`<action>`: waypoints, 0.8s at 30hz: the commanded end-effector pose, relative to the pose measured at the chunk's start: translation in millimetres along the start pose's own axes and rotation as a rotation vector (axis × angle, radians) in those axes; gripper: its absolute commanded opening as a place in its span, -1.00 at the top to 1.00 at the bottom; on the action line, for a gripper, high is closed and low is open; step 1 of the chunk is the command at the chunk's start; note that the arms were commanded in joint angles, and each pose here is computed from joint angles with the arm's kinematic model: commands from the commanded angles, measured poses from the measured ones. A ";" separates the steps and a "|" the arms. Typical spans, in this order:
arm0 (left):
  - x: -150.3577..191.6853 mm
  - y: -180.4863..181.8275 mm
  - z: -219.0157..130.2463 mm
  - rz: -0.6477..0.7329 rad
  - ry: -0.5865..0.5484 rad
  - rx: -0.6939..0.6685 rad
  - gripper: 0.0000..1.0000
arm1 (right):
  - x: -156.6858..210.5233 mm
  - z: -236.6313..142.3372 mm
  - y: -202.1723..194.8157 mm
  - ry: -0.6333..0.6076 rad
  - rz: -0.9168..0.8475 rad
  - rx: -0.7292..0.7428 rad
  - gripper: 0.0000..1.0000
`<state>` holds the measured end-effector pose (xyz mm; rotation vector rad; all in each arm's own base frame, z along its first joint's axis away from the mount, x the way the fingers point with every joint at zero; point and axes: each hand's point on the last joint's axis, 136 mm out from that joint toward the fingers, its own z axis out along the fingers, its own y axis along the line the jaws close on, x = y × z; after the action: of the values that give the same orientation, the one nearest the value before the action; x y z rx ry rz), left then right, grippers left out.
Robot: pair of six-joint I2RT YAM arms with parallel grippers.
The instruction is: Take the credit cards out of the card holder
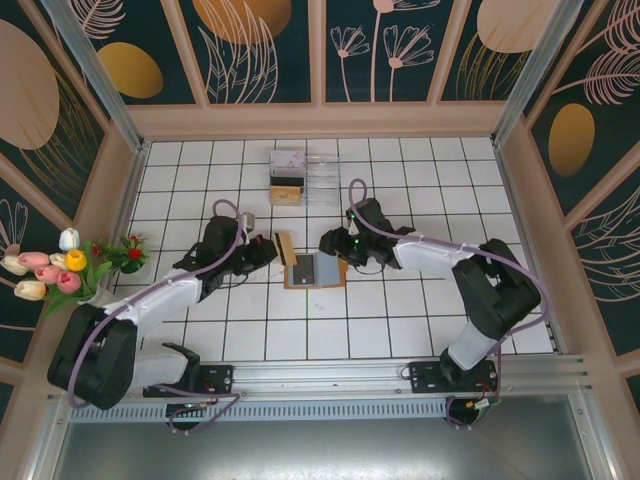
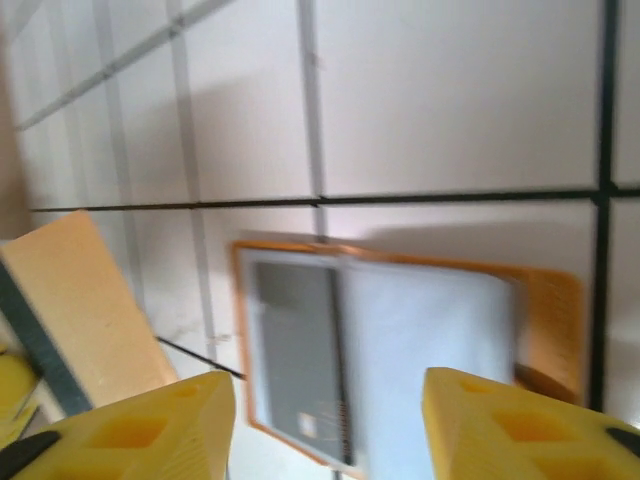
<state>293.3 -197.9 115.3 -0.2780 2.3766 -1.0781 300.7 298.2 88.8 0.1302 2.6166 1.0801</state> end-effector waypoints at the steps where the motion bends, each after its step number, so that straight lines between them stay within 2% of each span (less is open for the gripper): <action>1: -10.2 -9.8 -9.1 0.018 -0.037 0.024 1.00 | -22.2 -18.8 40.5 -0.074 -0.083 -0.161 -0.20; 6: -28.7 -29.1 -19.3 -0.018 -0.097 0.123 1.00 | -38.6 -31.2 76.5 -0.119 -0.139 -0.291 -0.43; 13: -44.9 -48.0 -40.4 -0.064 -0.148 0.258 1.00 | -51.8 -49.4 119.2 -0.161 -0.169 -0.476 -0.55; 16: -50.0 -55.3 -52.0 -0.081 -0.163 0.319 1.00 | -52.8 -54.6 134.5 -0.166 -0.157 -0.567 -0.66; 24: -58.2 -61.4 -70.1 -0.132 -0.200 0.435 1.00 | -59.0 -53.7 166.9 -0.118 -0.109 -0.708 -0.69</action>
<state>307.1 -168.9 200.3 -0.4020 1.9959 -1.4144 334.7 356.0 224.8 -0.0474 2.0763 1.6799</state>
